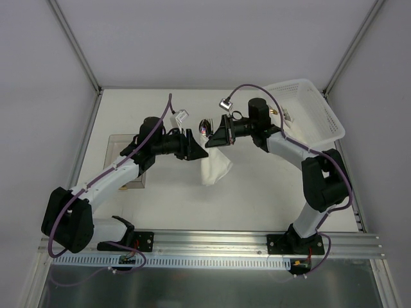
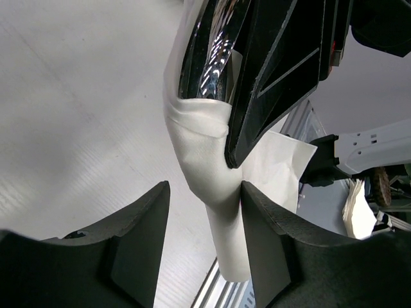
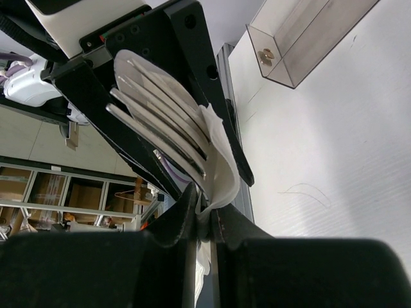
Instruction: Place the utensils on the paper napkin and roll it up
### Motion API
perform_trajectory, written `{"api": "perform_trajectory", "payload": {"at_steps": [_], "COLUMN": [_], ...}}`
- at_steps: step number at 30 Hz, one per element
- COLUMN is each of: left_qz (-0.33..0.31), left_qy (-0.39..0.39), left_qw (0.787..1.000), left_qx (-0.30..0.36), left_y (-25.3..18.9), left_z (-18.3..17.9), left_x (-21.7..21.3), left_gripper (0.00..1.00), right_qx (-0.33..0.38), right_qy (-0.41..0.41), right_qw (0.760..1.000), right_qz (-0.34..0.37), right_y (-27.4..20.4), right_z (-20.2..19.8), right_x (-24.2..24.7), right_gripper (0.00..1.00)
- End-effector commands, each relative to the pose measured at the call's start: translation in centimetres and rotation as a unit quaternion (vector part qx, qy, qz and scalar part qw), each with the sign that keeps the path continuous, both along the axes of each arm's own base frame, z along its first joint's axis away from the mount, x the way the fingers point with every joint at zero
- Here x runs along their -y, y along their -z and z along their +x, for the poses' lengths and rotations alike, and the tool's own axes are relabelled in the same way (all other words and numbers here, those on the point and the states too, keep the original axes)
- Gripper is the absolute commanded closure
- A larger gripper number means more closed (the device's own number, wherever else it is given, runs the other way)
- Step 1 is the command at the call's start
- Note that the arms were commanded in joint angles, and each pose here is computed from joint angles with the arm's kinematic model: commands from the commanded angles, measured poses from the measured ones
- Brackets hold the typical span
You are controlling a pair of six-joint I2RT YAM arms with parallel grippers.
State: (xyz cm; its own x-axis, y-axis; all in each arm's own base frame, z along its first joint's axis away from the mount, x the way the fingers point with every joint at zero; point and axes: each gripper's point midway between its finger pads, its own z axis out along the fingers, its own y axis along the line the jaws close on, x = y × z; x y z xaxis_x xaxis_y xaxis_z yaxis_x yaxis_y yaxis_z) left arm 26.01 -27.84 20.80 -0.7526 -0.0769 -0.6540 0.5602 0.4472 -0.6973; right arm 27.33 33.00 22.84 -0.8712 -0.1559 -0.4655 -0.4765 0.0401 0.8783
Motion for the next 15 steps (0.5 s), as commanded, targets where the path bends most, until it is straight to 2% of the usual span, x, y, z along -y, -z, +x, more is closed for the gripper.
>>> {"api": "perform_trajectory", "payload": {"at_steps": [1, 9, 15], "left_qz": [-0.016, -0.073, -0.090], "left_qy": [0.009, 0.022, 0.023], "left_qw": [0.999, 0.997, 0.996], "left_qx": [0.042, 0.032, 0.016], "left_y": [-2.7, -3.6, -3.0], "left_z": [0.4, 0.4, 0.5], "left_x": [-0.1, 1.1, 1.4], "left_gripper": [0.51, 0.52, 0.55], "right_qx": [0.054, 0.061, 0.057], "right_qy": [-0.031, -0.035, -0.038], "right_qw": [0.997, 0.997, 0.997], "right_qz": [0.037, 0.042, 0.045], "right_y": [-4.0, -4.4, -4.7], "right_z": [-1.6, -1.8, -1.9], "right_x": [0.0, -0.6, -0.7], "right_gripper": [1.00, 1.00, 1.00]}}
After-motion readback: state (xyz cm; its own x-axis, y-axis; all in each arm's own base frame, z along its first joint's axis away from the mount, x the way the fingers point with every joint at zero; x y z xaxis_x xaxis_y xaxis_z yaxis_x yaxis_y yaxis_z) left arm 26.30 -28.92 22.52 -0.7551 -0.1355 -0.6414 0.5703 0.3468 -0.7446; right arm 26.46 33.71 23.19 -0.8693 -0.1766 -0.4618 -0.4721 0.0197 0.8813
